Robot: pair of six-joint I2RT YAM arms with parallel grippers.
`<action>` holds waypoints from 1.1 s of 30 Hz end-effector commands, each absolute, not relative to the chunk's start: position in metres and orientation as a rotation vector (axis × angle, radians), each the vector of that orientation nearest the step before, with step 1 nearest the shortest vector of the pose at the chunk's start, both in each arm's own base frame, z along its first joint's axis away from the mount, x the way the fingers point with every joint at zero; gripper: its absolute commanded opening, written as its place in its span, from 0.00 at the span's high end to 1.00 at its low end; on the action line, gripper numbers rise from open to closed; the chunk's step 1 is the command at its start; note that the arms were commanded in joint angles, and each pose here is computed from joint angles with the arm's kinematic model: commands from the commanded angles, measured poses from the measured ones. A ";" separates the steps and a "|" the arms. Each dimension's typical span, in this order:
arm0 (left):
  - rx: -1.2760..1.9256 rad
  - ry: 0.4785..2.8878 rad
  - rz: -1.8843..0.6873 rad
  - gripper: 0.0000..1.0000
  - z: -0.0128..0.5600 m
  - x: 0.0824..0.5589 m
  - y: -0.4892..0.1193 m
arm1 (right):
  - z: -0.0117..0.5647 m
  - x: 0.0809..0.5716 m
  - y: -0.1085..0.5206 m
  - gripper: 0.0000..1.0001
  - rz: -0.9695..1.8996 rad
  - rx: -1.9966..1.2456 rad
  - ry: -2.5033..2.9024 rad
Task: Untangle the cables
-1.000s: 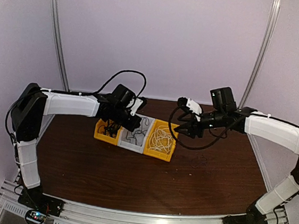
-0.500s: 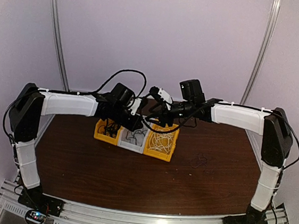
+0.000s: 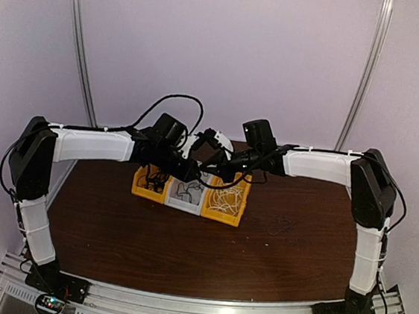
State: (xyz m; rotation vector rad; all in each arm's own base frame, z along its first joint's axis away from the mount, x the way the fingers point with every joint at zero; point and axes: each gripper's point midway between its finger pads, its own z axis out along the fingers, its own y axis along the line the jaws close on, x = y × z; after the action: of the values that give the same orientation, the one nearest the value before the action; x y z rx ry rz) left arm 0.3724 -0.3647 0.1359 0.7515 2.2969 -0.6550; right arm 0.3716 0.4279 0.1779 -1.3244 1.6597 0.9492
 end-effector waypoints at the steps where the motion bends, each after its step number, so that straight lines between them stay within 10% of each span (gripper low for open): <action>1: 0.686 2.254 -0.597 0.69 0.168 0.373 -0.348 | 0.188 0.396 0.444 1.00 0.945 -1.241 1.658; 12: 0.547 2.257 -0.440 0.41 0.185 0.329 -0.270 | 0.148 0.427 0.463 1.00 0.948 -1.174 1.823; 25: 0.370 2.182 -0.307 0.40 0.222 0.327 -0.210 | 0.108 0.418 0.463 1.00 0.756 -1.296 1.936; 33: 0.305 2.134 -0.307 0.37 0.239 0.328 -0.198 | 0.113 0.413 0.458 0.78 0.684 -1.322 1.970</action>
State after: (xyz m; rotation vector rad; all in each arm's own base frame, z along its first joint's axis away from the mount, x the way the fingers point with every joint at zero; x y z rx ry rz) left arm 0.3232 -0.2060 0.2322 0.3607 2.1659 -0.3148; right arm 0.4178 0.4668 0.1070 -1.3066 1.9410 0.7420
